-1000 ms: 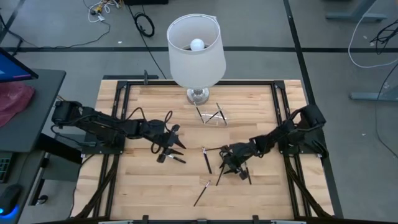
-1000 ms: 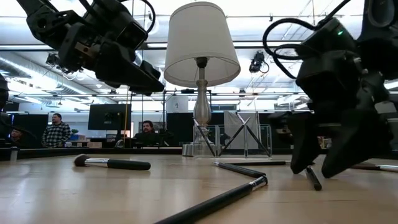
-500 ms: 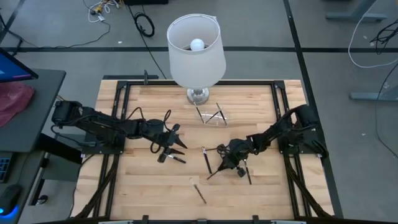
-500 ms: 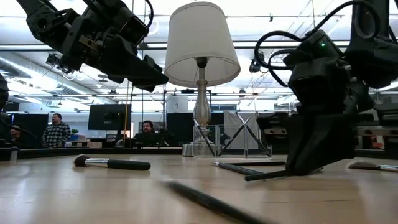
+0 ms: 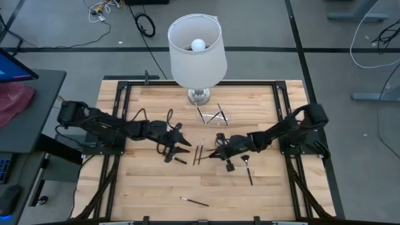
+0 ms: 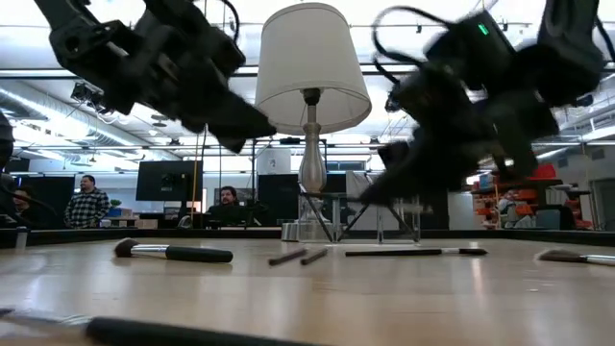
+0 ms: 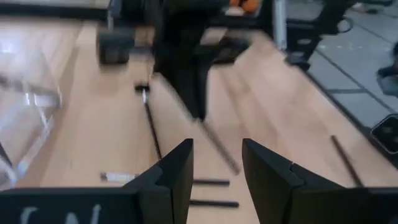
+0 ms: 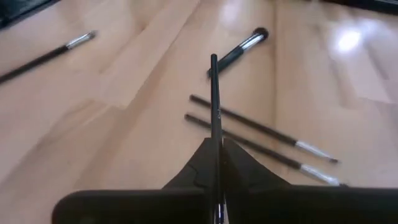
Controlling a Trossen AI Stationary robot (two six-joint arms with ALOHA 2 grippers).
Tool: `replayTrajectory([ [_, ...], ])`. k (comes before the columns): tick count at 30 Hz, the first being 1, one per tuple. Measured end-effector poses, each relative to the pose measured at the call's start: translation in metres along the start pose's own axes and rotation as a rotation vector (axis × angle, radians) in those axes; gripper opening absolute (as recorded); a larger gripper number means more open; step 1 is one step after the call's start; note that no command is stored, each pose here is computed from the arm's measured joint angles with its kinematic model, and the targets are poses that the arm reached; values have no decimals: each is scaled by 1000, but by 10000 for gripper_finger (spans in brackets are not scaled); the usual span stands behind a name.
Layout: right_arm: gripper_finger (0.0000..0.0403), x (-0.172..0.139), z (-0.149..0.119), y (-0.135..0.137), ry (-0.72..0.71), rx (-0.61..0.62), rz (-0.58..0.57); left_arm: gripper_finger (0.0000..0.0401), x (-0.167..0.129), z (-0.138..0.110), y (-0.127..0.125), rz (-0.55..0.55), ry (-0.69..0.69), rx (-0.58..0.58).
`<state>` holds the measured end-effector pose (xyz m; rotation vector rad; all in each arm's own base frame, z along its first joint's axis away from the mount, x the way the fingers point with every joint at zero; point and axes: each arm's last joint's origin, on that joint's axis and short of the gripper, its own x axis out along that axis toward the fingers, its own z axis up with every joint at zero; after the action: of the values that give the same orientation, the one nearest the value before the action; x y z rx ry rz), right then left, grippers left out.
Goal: Put items in baskets/containers
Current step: Put the black eyeshadow brush into the transparent organizer
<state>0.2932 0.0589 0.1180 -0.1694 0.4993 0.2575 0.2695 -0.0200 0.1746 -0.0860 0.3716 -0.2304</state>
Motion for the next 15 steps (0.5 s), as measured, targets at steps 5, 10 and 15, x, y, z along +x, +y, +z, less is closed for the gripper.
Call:
replayTrajectory([
  [5, 7, -2, 39, -7, 359, -43, -52, 140, 19, 2, 6, 76, 24, 15],
  [10, 7, -7, 82, -16, 505, -142, -151, 140, 42, 19, 10, 79, 26, 64],
  [15, 7, -13, 111, -21, 516, -214, -186, 140, 56, 22, 14, 145, 111, 63],
])
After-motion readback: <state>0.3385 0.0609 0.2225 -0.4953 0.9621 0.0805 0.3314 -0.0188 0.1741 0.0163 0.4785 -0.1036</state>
